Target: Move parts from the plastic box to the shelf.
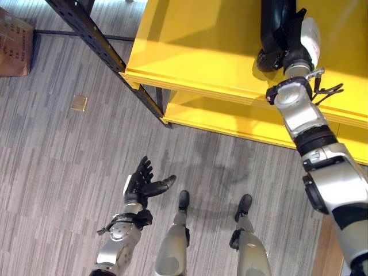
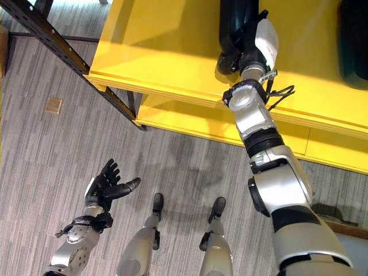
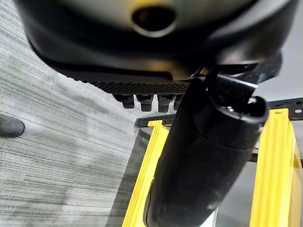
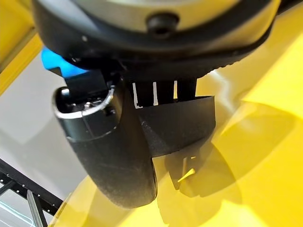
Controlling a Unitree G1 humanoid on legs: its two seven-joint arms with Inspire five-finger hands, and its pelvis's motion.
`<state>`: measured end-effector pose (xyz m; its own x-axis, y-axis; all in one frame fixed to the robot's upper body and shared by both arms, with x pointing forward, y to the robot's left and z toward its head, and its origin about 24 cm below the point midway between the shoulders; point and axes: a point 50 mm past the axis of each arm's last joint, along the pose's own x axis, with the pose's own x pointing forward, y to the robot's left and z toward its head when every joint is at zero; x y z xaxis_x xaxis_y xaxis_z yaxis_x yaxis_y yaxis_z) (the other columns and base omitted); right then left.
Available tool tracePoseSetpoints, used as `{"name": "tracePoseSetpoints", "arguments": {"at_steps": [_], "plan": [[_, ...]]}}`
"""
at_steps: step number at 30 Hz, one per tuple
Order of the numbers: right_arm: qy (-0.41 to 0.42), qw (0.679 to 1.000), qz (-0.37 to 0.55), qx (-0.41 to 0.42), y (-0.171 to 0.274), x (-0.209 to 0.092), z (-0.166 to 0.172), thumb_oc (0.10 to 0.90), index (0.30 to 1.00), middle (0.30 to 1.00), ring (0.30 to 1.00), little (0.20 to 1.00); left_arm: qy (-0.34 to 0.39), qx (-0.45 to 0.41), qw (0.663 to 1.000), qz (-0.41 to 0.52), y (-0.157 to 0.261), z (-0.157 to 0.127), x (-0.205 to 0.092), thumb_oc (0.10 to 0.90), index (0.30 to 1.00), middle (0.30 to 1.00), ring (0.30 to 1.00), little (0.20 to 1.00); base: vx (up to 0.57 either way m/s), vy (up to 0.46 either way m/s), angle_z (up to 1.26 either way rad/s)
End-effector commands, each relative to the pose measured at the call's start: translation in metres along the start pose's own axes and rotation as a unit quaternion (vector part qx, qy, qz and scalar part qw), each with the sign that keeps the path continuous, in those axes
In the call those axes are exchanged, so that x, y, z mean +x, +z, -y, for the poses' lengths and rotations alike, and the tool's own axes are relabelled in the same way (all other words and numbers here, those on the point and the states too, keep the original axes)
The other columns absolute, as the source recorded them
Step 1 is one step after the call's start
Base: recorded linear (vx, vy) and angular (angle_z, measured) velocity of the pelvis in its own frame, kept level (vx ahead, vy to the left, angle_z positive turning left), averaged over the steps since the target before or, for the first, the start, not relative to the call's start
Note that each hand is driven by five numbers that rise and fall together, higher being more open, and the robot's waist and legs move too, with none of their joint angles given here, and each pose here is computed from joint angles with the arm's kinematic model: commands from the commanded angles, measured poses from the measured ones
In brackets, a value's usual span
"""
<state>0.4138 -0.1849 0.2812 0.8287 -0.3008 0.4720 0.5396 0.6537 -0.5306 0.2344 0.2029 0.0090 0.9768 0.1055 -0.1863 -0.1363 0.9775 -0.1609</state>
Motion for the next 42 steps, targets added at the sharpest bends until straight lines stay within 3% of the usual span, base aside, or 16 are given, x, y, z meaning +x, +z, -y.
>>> {"name": "tracePoseSetpoints", "arguments": {"at_steps": [1, 22, 34, 36, 37, 42], "plan": [[-0.051, 0.998, 0.036, 0.025, 0.018, 0.005, 0.017, 0.400, 0.300, 0.300, 0.300, 0.300, -0.019, 0.025, 0.997, 0.076, 0.032, -0.004, -0.004, 0.900, 1.000, 1.000, 1.000, 1.000, 0.00, 0.000, 0.00], [-0.115, 0.993, 0.034, 0.019, 0.009, 0.006, 0.038, 0.400, 0.300, 0.300, 0.300, 0.300, -0.021, 0.031, 0.996, 0.079, 0.031, -0.001, -0.003, 0.900, 1.000, 1.000, 1.000, 1.000, 0.00, 0.000, 0.00], [-0.069, 0.996, 0.062, -0.011, 0.016, 0.005, 0.027, 0.400, 0.300, 0.300, 0.300, 0.300, -0.018, 0.029, 0.996, 0.079, 0.031, -0.003, -0.005, 0.900, 1.000, 1.000, 1.000, 1.000, 0.00, 0.000, 0.00], [-0.065, 0.996, 0.063, -0.011, 0.016, 0.005, 0.027, 0.631, 0.624, 0.624, 0.624, 0.624, -0.017, 0.029, 0.996, 0.078, 0.030, -0.004, -0.005, 0.900, 1.000, 1.000, 1.000, 1.000, 0.00, 0.000, 0.00], [-0.063, 0.996, 0.064, -0.013, 0.017, 0.005, 0.028, 0.900, 1.000, 1.000, 1.000, 1.000, -0.016, 0.029, 0.996, 0.077, 0.030, -0.005, -0.005, 0.900, 1.000, 1.000, 1.000, 1.000, 0.00, 0.000, 0.00], [-0.062, 0.994, 0.088, -0.004, 0.027, 0.004, 0.030, 0.900, 1.000, 1.000, 1.000, 1.000, -0.013, 0.029, 0.997, 0.074, 0.029, -0.006, -0.005, 0.900, 1.000, 1.000, 1.000, 1.000, 0.00, 0.000, 0.00]]}}
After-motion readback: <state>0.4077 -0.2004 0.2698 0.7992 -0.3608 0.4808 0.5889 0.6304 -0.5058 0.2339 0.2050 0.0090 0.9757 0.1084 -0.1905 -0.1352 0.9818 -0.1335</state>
